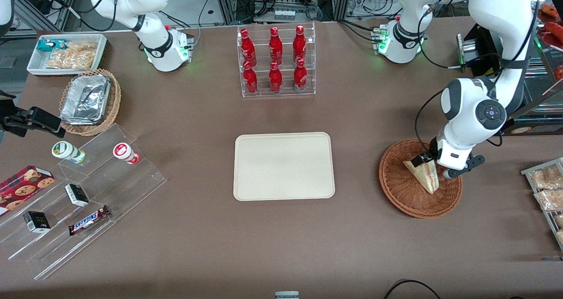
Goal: Place sandwich from basket to tray
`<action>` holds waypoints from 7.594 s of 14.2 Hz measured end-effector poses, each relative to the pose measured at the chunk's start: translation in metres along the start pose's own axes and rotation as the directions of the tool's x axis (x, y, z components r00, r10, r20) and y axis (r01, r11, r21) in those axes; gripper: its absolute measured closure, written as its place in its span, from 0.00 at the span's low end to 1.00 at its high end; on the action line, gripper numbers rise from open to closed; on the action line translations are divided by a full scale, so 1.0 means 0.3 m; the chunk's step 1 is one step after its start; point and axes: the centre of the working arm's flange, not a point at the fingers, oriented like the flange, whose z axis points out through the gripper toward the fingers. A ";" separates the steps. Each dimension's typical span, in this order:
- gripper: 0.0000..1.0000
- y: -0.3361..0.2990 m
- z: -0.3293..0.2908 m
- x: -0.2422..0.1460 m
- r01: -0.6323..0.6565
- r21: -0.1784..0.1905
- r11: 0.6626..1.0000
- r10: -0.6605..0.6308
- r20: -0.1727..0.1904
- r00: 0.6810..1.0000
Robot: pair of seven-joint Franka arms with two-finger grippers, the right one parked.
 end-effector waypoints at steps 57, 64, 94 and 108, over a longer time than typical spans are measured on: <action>0.85 1.371 0.101 -0.814 -0.343 -0.023 0.939 0.342 0.154 0.927; 0.58 1.385 0.121 -0.836 -0.380 -0.038 0.924 0.382 0.140 0.914; 0.00 0.595 -0.514 -0.085 -0.250 0.119 0.961 0.209 0.283 0.936; 0.00 0.006 -0.985 -0.051 -0.512 0.023 0.859 0.502 0.160 0.850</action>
